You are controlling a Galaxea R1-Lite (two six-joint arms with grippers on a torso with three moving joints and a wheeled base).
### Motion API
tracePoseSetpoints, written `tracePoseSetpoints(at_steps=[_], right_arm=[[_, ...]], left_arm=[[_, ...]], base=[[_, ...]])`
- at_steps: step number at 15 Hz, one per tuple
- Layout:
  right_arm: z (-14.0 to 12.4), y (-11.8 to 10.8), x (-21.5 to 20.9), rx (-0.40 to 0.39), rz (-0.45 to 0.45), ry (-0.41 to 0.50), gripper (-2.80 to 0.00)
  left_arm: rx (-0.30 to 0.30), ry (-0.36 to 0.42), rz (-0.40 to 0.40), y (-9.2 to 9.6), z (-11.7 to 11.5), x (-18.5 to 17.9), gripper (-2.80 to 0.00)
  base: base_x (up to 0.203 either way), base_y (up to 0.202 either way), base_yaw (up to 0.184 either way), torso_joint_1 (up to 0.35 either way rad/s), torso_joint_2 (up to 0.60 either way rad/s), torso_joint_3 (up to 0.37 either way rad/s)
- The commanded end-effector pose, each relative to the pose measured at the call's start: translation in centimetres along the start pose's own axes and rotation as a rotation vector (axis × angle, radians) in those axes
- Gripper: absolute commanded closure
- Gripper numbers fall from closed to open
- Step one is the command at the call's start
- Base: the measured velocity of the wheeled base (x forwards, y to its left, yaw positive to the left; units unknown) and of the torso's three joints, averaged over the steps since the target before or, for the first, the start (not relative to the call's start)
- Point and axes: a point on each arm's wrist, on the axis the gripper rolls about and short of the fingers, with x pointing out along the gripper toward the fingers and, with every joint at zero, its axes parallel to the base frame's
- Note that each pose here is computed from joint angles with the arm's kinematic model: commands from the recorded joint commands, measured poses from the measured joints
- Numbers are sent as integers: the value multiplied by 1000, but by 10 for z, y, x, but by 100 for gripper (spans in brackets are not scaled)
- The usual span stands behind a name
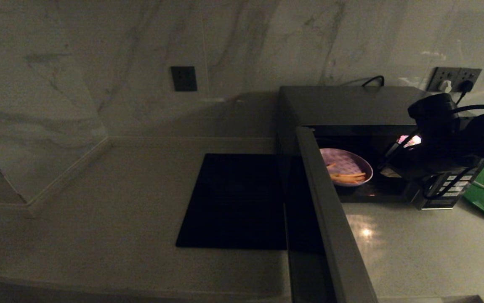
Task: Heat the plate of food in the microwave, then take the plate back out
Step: Take the plate out of the microwave
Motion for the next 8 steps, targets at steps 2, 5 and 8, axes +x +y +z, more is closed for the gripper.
tracePoseSetpoints(at_steps=[2,5,8], right_arm=[[1,-1,-3,3,-47,-56,0],[1,-1,-3,1,-57,-65,0],[1,-1,-3,1,-57,-64,-280]], left_arm=[[-1,1,2,0,0,0,0],[-1,0,1,0,0,0,0],[-1,-1,1,0,0,0,0]], base=[[0,0,0,0,0,0],[0,0,0,0,0,0],[0,0,0,0,0,0]])
